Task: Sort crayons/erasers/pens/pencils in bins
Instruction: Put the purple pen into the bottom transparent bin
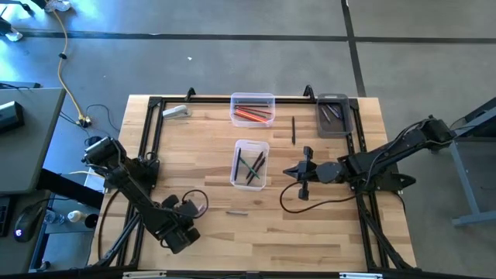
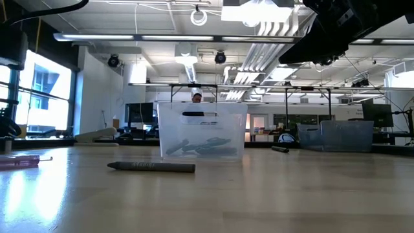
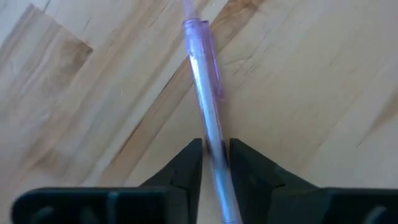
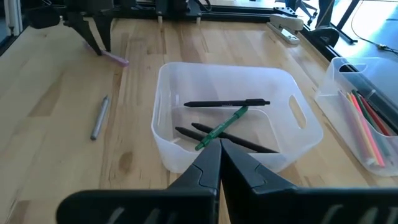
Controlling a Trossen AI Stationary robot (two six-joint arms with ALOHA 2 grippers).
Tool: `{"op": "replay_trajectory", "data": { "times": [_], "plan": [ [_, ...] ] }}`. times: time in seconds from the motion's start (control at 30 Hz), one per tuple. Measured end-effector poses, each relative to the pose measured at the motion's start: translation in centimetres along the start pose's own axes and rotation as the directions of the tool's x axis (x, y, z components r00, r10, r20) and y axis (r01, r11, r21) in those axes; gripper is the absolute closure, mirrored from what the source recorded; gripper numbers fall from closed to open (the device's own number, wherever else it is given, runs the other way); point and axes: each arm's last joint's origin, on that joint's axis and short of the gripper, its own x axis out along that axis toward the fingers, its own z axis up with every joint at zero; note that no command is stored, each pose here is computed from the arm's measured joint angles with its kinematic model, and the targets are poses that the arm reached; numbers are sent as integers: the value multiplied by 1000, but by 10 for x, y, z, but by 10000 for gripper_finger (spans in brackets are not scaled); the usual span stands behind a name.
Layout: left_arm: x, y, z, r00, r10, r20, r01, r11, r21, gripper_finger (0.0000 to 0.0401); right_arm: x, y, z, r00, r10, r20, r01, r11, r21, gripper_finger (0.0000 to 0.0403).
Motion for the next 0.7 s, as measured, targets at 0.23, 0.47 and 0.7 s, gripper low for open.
{"op": "replay_trajectory", "data": {
  "times": [0.23, 0.47, 0.7],
  "plan": [
    [0, 1, 1, 1000, 11, 9, -12, 993, 120, 390, 0, 0, 0, 1000, 0, 0, 0, 1000, 24, 403],
    [-3, 5, 2, 999, 34, 6, -35, 986, 160, 390, 0, 0, 0, 1000, 0, 0, 0, 1000, 23, 403],
    [-19, 10, 13, 998, -18, 56, 9, 986, 167, 390, 0, 0, 0, 1000, 0, 0, 0, 1000, 23, 403]
  ]
}}
